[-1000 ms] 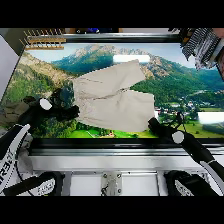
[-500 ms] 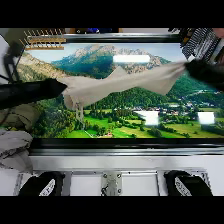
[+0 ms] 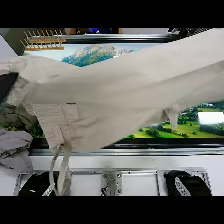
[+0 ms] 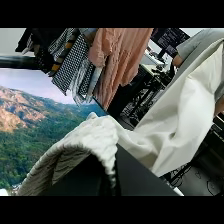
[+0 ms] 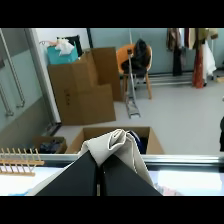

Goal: Fold the clothes and pants, and hang the long-sleeved shirts on hangers.

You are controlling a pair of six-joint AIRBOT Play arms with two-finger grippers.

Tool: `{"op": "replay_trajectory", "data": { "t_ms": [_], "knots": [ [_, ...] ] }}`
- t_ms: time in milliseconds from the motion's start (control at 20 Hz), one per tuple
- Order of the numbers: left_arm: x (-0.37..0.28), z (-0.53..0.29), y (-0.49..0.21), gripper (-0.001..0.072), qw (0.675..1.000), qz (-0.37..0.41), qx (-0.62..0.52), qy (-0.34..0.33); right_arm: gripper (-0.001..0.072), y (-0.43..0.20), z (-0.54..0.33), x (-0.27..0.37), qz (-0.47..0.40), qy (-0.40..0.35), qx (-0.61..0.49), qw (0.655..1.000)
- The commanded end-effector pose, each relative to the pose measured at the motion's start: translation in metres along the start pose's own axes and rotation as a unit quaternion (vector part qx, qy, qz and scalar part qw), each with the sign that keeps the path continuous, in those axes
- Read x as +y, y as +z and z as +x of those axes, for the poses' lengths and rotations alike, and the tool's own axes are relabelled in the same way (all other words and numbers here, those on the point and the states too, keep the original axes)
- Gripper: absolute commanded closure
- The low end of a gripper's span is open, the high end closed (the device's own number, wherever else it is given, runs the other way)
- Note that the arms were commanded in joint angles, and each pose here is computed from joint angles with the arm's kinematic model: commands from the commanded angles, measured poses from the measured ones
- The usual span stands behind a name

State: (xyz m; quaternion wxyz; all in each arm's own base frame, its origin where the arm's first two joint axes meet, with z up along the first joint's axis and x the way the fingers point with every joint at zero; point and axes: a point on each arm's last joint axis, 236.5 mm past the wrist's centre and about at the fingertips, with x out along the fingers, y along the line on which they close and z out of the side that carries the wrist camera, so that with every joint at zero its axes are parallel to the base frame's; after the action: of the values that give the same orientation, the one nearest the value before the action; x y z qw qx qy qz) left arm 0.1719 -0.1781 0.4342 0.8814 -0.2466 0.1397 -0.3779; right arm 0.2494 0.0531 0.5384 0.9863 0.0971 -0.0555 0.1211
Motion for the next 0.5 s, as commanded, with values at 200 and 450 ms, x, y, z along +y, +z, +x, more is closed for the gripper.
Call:
{"op": "replay_trajectory", "data": {
  "t_ms": [200, 450],
  "knots": [
    [0.174, 0.069, -0.104, 0.0693, 0.927, -0.050, 0.265, 0.260, 0.0709, -0.160, 0.120, -0.062, 0.088, -0.046, 0.255, 0.962],
    [0.325, 0.154, -0.186, 0.0693, 0.876, -0.070, 0.331, 0.345, 0.0709, -0.373, 0.224, -0.139, 0.141, -0.091, 0.436, 0.884]
  ]
}}
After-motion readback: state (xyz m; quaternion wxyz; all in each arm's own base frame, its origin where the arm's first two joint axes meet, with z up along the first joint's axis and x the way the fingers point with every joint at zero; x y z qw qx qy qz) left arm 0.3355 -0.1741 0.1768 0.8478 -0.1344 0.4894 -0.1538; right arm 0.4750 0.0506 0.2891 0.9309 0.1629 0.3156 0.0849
